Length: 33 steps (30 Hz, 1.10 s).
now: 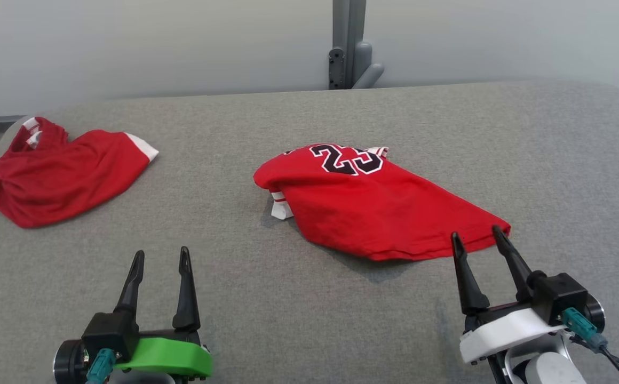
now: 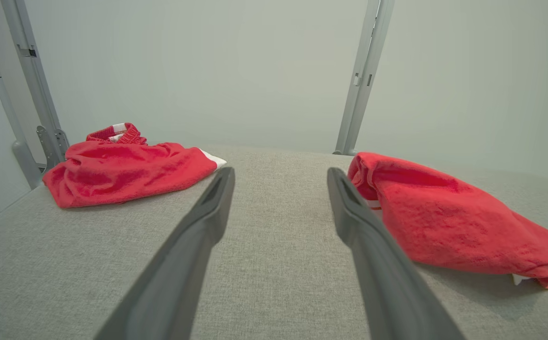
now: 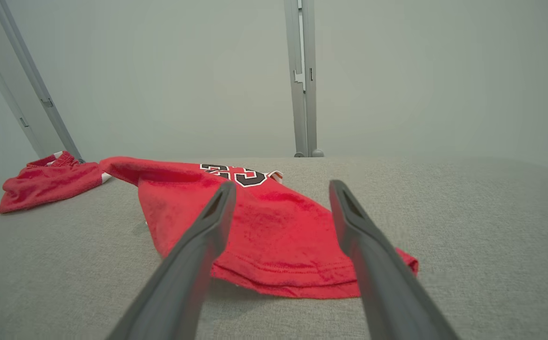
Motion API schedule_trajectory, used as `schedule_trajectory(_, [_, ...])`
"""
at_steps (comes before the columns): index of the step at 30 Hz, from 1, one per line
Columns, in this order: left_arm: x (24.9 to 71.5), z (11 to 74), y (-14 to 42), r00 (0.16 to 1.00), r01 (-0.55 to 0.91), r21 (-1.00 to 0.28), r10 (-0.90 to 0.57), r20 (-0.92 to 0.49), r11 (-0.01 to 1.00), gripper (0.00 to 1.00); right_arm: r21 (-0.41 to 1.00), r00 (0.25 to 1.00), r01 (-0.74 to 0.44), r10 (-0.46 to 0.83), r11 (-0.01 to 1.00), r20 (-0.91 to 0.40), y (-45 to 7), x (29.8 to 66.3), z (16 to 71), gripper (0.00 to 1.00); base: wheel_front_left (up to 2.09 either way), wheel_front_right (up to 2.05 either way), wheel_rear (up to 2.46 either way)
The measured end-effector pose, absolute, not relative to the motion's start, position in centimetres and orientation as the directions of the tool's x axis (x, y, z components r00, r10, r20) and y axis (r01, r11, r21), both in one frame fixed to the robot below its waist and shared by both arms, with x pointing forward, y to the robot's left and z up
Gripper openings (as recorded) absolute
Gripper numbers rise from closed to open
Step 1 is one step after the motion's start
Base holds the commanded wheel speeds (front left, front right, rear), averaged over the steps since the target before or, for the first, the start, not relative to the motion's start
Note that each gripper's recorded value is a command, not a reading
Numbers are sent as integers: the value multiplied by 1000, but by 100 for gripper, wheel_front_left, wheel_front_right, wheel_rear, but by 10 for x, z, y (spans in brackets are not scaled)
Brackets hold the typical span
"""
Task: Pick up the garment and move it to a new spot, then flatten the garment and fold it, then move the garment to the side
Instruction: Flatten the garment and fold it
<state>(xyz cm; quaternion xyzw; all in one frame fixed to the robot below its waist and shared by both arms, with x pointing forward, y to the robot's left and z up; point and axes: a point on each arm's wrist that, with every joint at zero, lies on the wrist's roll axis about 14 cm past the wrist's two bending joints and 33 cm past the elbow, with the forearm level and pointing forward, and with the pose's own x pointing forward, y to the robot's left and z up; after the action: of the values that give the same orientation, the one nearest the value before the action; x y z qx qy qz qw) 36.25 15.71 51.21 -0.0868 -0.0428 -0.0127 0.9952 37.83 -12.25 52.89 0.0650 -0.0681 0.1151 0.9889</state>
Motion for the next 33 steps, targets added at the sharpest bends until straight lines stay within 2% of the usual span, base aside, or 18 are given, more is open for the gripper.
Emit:
schedule_trajectory(7, [357, 516, 169, 995, -3, -171, 20, 99, 985, 100, 123, 936, -351, 345, 928, 72, -79, 384, 503, 100, 0, 0, 0])
schedule_trajectory(10, [352, 516, 181, 993, -41, -172, 58, 98, 984, 100, 113, 906, -420, 423, 900, -3, -52, 387, 480, 100, 0, 0, 0])
schedule_trajectory(18, [336, 513, 204, 986, -129, -174, 145, 83, 976, 100, 39, 860, -495, 495, 868, -120, -25, 408, 445, 100, 0, 0, 0])
schedule_trajectory(19, [334, 512, 207, 985, -140, -173, 155, 79, 975, 100, 29, 855, -501, 501, 865, -133, -22, 411, 442, 92, 0, 0, 0])
schedule_trajectory(20, [333, 512, 210, 983, -151, -172, 166, 76, 973, 100, 22, 850, -509, 507, 860, -144, -19, 414, 438, 51, 0, 0, 0])
schedule_trajectory(21, [331, 511, 213, 982, -162, -171, 176, 73, 972, 100, 14, 845, -515, 510, 857, -159, -17, 416, 434, 37, 0, 0, 0])
schedule_trajectory(22, [329, 510, 215, 980, -171, -170, 185, 70, 970, 100, 7, 840, -521, 514, 854, -172, -15, 418, 431, 15, 0, 0, 0])
schedule_trajectory(23, [328, 510, 218, 979, -181, -168, 194, 67, 969, 100, 6, 840, -520, 513, 854, -179, -15, 421, 428, 0, 0, 0, 0])
schedule_trajectory(26, [325, 507, 223, 975, -202, -165, 214, 59, 965, 100, 4, 841, -523, 517, 852, -158, -10, 431, 435, 0, 0, 0, 0])
schedule_trajectory(30, [328, 507, 222, 975, -203, -166, 215, 55, 965, 100, -8, 842, -539, 538, 842, -32, 2, 446, 475, 0, 0, 0, 0])
schedule_trajectory(33, [331, 507, 217, 979, -185, -173, 198, 58, 967, 100, -43, 809, -583, 584, 812, 69, 21, 447, 511, 0, 0, 0, 0])
